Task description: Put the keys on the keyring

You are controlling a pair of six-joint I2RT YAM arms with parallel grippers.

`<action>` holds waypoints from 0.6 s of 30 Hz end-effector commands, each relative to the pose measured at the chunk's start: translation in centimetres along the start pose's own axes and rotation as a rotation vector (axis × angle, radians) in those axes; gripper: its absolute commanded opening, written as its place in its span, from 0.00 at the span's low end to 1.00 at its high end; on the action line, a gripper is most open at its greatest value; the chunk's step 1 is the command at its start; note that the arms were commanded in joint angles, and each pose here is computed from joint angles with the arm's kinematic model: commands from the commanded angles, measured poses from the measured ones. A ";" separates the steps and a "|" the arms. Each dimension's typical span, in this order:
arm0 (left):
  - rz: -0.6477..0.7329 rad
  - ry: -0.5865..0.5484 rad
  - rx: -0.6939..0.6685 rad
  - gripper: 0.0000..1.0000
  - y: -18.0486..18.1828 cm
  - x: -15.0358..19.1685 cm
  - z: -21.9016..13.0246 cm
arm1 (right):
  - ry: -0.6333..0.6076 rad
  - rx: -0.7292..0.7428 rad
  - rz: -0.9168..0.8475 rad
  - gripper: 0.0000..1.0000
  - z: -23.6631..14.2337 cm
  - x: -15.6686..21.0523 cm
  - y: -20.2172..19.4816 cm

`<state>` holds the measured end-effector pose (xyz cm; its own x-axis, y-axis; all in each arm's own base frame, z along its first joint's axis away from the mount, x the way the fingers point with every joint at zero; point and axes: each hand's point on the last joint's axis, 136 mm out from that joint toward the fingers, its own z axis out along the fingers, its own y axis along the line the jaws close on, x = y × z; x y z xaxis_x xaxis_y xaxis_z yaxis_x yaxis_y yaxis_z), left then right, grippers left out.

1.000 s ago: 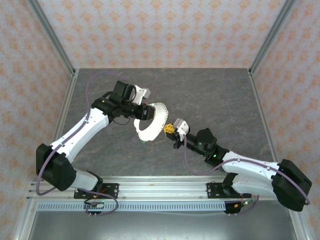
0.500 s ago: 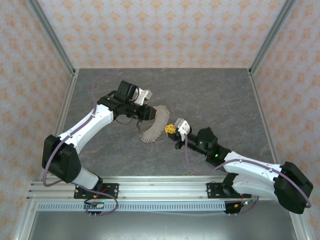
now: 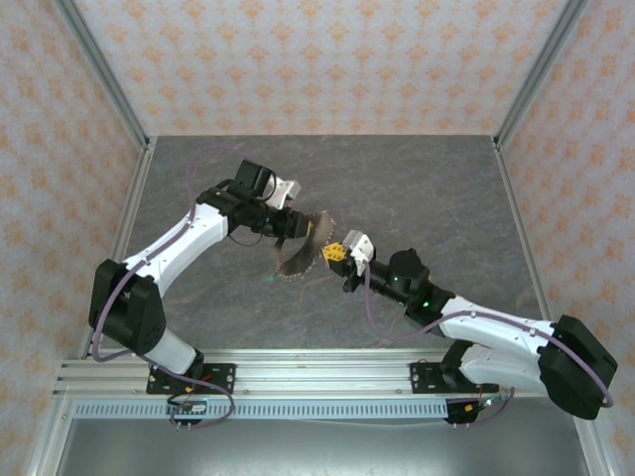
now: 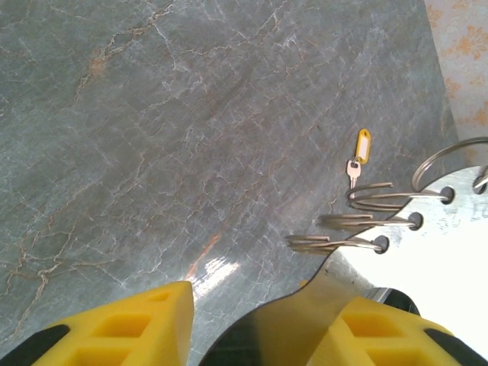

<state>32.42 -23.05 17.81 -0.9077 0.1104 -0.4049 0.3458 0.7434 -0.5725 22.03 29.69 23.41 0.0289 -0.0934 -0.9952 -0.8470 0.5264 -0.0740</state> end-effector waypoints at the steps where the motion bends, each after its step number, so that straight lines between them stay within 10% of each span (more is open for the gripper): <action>1: -0.004 0.027 0.016 0.48 -0.2 0.3 0.4 | -0.049 -0.010 -0.013 0.00 0.6 -2.1 0.1; 18: -0.036 -0.200 -0.171 0.64 3.0 -0.6 -1.6 | 0.200 0.057 -0.013 0.00 0.8 4.0 -1.2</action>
<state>32.26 -20.33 15.42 -0.9046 0.0290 -0.4253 0.2549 0.8365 -0.4850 23.07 29.47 19.20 -0.0740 -0.2506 -0.9653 -0.8263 0.5573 -0.0813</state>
